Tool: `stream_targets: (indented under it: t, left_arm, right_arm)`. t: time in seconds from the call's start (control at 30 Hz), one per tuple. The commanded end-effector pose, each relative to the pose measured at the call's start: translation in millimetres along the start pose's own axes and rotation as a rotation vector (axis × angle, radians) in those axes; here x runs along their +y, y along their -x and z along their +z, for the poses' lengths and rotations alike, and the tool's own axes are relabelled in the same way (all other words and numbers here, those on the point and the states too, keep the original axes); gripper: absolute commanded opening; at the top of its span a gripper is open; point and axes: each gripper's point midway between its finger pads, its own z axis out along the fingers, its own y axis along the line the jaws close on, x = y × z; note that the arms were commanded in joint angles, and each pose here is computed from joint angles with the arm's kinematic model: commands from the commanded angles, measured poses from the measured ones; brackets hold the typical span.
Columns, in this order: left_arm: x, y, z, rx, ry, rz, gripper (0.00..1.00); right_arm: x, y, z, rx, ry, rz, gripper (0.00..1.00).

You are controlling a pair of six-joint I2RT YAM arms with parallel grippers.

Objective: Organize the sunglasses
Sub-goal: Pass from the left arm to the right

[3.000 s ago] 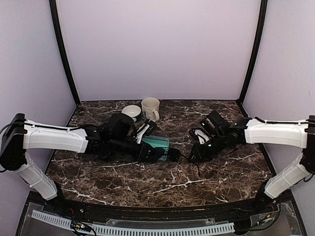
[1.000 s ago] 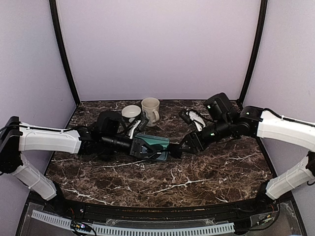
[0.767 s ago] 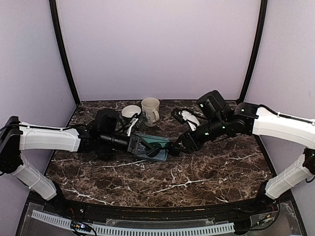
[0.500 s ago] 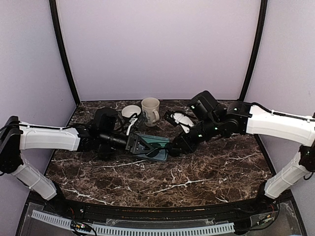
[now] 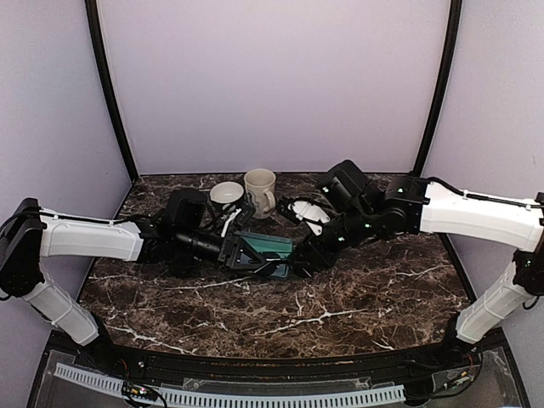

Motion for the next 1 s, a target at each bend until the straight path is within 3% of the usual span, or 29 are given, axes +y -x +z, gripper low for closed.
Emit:
stream_targets:
  t: [0.0,0.1,0.2,0.33,0.63,0.8,0.97]
  left_arm:
    - [-9,3,-2,-0.009,-0.041,0.027,0.13]
    - [-8,1,-2,-0.010,-0.049,0.032,0.13]
    - [-8,0,-1,-0.005,-0.061,0.043,0.14]
    - [-9,-2,0,0.009,-0.069,0.061,0.15]
    - [-13,-11,-1,0.066,-0.081,0.195,0.16]
    - [-20,-13,-1,0.084,-0.112,0.232,0.16]
    - [-21,-16,1,0.102,-0.128,0.257,0.16]
  right_arm:
    - [1,-8,-11,-0.029,-0.009,0.025,0.62]
    - [-2,-12,-17,-0.067,0.014,0.094,0.70]
    - [-4,-23,-17,-0.097,0.090,0.158,0.72]
    - [3,-15,-24,-0.139,0.146,0.129,0.74]
    - [21,3,-6,-0.087,0.316,0.085,0.77]
    - [34,3,4,-0.048,0.414,0.063,0.75]
    - [43,4,9,-0.049,0.502,0.065,0.65]
